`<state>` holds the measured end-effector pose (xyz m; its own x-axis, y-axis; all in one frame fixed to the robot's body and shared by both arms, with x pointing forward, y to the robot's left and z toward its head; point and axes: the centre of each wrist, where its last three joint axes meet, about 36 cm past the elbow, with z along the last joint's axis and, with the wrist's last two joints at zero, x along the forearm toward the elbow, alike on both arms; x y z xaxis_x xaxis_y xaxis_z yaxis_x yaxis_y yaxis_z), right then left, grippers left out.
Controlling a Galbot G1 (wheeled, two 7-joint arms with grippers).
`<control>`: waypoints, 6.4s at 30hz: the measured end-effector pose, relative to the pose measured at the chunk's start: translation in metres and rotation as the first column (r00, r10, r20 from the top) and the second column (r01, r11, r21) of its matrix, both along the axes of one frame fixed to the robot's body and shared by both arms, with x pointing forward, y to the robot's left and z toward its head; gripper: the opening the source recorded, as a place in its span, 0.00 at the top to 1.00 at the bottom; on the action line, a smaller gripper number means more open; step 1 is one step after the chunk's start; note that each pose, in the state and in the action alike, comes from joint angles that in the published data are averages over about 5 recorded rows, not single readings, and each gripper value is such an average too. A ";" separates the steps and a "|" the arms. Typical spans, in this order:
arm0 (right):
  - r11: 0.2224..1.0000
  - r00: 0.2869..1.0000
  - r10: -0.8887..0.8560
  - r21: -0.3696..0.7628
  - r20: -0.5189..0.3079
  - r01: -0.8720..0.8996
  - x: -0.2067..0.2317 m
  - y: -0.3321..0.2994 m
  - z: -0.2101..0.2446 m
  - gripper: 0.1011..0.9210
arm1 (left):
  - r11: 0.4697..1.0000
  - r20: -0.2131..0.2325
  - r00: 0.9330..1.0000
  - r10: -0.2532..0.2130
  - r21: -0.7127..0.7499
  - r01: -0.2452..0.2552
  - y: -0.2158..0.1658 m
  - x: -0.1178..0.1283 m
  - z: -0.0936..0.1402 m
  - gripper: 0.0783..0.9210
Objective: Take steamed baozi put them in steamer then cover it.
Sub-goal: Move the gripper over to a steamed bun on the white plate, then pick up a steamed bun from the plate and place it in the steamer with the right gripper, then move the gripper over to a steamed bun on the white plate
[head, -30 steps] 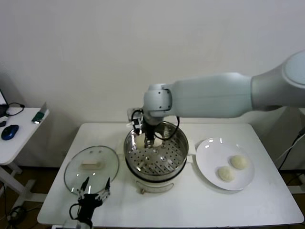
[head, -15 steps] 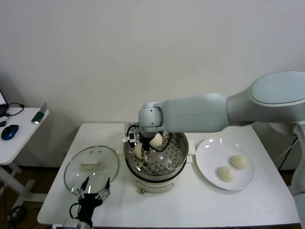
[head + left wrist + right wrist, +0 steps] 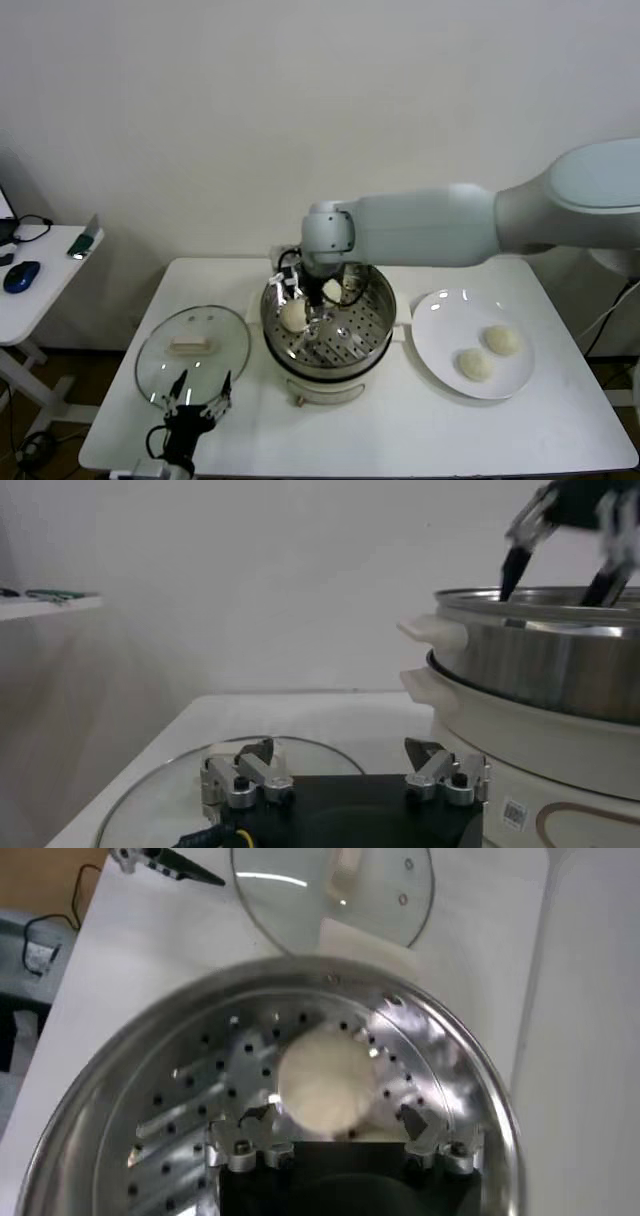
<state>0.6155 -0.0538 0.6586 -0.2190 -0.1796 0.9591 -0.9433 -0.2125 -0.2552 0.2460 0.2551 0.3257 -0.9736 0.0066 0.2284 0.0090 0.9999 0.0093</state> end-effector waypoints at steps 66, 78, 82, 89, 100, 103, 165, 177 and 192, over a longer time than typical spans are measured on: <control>0.948 0.944 -0.312 -0.094 -0.109 0.303 -0.055 -0.331 -0.208 0.27 | 1.000 -0.021 1.000 0.004 0.000 -0.004 -0.001 0.004 -0.009 0.12; 0.967 0.963 -0.249 -0.074 -0.103 0.242 -0.041 -0.321 -0.176 0.35 | 1.000 -0.022 1.000 0.007 -0.001 -0.007 -0.003 0.003 -0.010 0.12; 0.984 0.982 -0.173 -0.064 -0.073 0.169 -0.024 -0.308 -0.134 0.34 | 1.000 -0.020 1.000 0.006 0.002 -0.006 -0.003 0.004 -0.009 0.12; 0.996 0.996 0.070 -0.058 0.048 -0.067 0.003 -0.255 -0.022 0.33 | 1.000 -0.016 1.000 0.003 0.007 -0.003 -0.004 0.006 -0.008 0.12; 0.802 0.788 0.596 -0.166 0.155 -0.574 -0.032 -0.120 0.077 0.32 | 1.000 -0.012 1.000 0.013 0.013 -0.013 0.001 0.005 -0.003 0.12; 0.709 0.697 0.704 -0.200 0.138 -0.677 -0.046 -0.091 0.073 0.33 | 1.000 -0.010 1.000 0.016 0.014 -0.016 0.002 0.004 -0.002 0.12; 0.707 0.727 0.686 -0.216 -0.021 -0.673 -0.004 -0.115 0.042 0.12 | 1.000 0.004 1.000 0.017 0.010 -0.017 0.002 0.008 -0.001 0.12; 0.990 0.995 0.092 -0.104 -0.037 -0.095 0.000 -0.303 0.007 0.12 | 1.000 0.006 1.000 0.009 0.012 -0.009 0.003 0.011 -0.002 0.12; 0.975 0.978 -0.196 -0.118 -0.075 0.186 -0.001 -0.394 -0.111 0.12 | 0.999 -0.008 1.000 0.026 0.019 -0.025 0.007 0.004 -0.005 0.12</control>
<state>0.6140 -0.4475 0.5477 -0.1554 -0.0353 0.9872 -0.9864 -0.0483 -0.1570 0.2501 0.2618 0.3203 -0.9715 -0.0226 0.2360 -0.0164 0.9995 0.0282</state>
